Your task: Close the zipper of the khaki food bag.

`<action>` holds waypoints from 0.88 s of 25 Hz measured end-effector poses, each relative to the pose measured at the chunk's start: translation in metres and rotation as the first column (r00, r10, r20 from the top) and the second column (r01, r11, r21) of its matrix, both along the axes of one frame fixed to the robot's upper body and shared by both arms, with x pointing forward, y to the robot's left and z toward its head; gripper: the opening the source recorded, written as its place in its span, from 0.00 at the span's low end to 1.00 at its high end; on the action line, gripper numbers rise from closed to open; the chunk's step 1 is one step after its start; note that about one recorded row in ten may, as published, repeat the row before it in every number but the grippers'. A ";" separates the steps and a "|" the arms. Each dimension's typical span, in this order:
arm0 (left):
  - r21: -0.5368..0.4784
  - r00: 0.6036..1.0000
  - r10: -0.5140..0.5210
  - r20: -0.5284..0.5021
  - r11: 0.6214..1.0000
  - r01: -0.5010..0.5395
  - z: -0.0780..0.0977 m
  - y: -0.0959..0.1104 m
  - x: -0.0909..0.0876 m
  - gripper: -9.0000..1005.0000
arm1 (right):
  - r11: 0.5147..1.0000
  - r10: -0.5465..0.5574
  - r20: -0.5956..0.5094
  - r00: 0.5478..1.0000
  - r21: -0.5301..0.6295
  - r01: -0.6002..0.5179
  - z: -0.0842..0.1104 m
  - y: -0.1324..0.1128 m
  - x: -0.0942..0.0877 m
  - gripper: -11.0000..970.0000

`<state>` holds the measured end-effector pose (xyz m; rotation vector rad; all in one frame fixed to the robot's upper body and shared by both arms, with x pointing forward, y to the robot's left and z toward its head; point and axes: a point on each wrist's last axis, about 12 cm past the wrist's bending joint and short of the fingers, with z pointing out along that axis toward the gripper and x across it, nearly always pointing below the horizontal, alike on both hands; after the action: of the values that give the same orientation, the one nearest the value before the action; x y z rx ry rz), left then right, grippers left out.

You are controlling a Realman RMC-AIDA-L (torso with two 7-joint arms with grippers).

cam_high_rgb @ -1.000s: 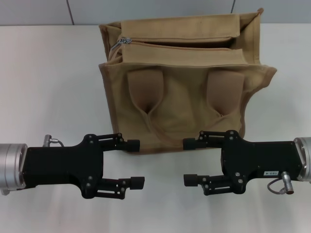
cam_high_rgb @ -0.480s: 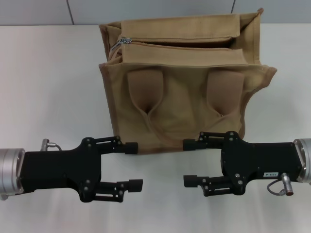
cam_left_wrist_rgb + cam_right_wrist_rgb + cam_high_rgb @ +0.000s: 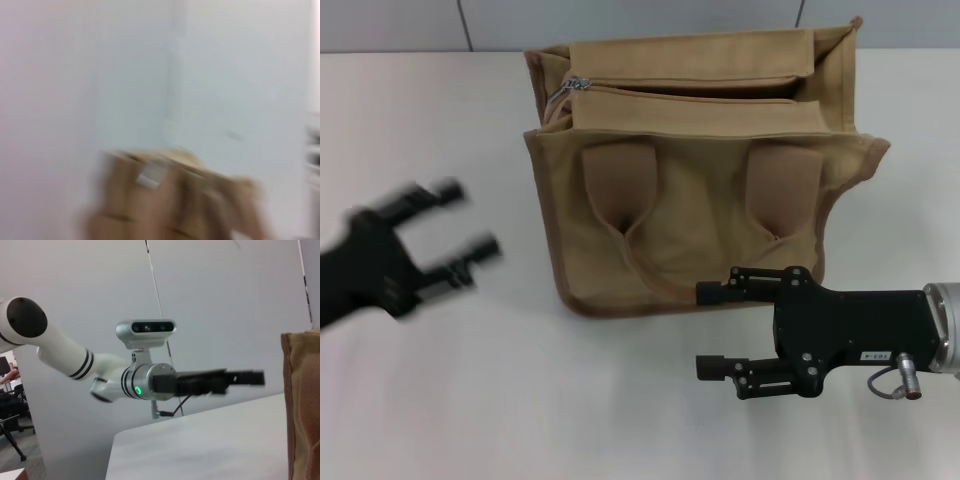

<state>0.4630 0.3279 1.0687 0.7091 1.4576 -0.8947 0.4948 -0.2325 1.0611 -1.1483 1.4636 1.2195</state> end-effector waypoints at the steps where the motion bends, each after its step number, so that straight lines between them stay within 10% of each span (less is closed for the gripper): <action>1: -0.016 0.997 0.070 0.026 0.997 -0.069 -0.001 0.005 -0.001 0.79 | 1.000 0.000 0.000 1.000 0.000 0.000 0.000 0.000 0.000 0.76; 10: -0.014 0.981 0.182 0.069 0.983 -0.181 -0.007 0.005 0.009 0.79 | 1.000 -0.003 -0.003 1.000 0.011 0.003 0.001 0.000 0.000 0.75; 22: 0.113 0.993 0.104 0.062 0.987 -0.111 0.000 -0.044 0.077 0.78 | 1.000 -0.007 -0.002 1.000 0.016 0.007 0.002 0.000 0.000 0.74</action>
<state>0.5402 0.2843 1.0686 0.7289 1.4927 -0.7064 0.4953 -0.2329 1.0629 -1.1309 1.4556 1.2254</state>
